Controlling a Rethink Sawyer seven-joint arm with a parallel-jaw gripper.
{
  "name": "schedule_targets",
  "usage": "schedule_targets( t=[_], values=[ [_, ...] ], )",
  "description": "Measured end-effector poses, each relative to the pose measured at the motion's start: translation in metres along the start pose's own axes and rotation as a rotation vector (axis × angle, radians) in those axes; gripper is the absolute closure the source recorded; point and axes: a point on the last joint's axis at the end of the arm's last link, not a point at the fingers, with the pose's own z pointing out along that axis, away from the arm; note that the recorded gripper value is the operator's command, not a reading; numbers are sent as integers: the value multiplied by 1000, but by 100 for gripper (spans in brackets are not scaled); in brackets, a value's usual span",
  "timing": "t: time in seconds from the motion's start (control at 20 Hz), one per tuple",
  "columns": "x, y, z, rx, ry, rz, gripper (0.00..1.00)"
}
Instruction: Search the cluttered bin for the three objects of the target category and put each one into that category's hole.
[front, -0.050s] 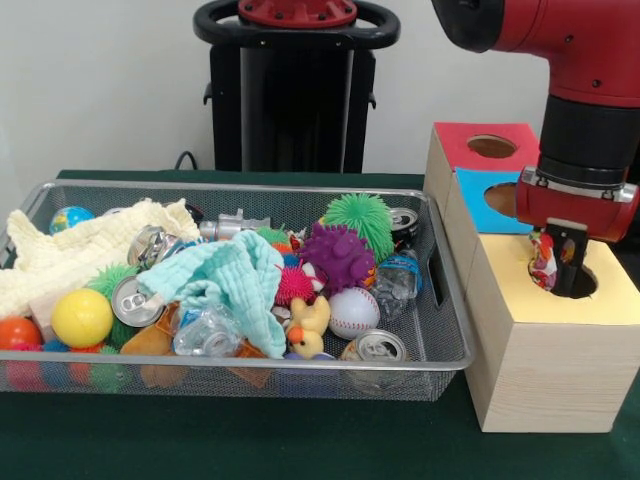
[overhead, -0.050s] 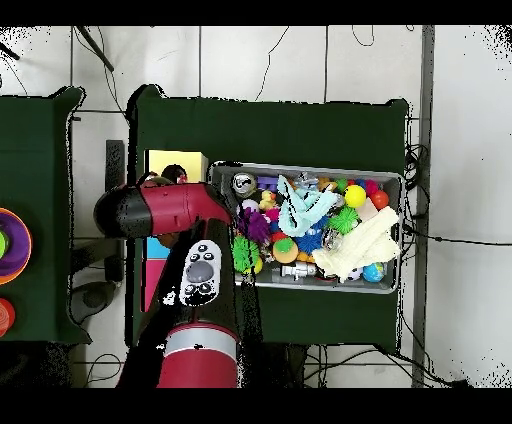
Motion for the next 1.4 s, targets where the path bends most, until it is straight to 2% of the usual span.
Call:
schedule_targets(
  t=[0.35, 0.9, 1.4],
  values=[
    [0, 1, -14, -7, -7, -1, 100],
    [-11, 8, -59, -42, -49, 3, 100],
    [-9, 15, -66, -52, -57, -6, 100]
  ],
)
